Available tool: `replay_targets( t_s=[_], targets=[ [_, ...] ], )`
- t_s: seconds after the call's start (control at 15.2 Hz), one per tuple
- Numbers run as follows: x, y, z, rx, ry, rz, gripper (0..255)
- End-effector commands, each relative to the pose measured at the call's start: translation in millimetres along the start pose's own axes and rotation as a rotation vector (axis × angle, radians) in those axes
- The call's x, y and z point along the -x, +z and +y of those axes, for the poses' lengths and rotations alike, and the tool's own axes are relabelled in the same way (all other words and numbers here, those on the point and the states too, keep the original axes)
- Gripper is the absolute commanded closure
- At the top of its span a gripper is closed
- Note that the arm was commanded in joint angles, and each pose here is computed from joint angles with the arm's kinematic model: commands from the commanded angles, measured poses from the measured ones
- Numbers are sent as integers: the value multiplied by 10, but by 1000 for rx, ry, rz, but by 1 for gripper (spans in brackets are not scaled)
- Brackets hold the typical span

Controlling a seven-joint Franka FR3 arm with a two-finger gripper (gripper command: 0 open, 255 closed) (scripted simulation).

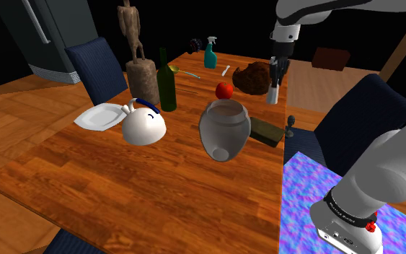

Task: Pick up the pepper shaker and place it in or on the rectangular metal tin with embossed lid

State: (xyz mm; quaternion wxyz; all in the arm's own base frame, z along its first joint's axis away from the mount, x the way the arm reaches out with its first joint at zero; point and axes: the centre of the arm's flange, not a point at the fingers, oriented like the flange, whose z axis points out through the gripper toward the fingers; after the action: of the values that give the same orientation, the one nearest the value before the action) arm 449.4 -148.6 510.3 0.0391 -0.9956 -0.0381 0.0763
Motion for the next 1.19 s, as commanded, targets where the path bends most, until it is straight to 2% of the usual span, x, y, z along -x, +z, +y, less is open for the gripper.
replay_targets(
  t_s=[0.0,0.2,1.12],
  targets=[
    [130,2,-217,1,1,0,255],
    [332,0,-605,1,1,0,255],
    [222,728,-543,1,1,0,255]
  ],
)
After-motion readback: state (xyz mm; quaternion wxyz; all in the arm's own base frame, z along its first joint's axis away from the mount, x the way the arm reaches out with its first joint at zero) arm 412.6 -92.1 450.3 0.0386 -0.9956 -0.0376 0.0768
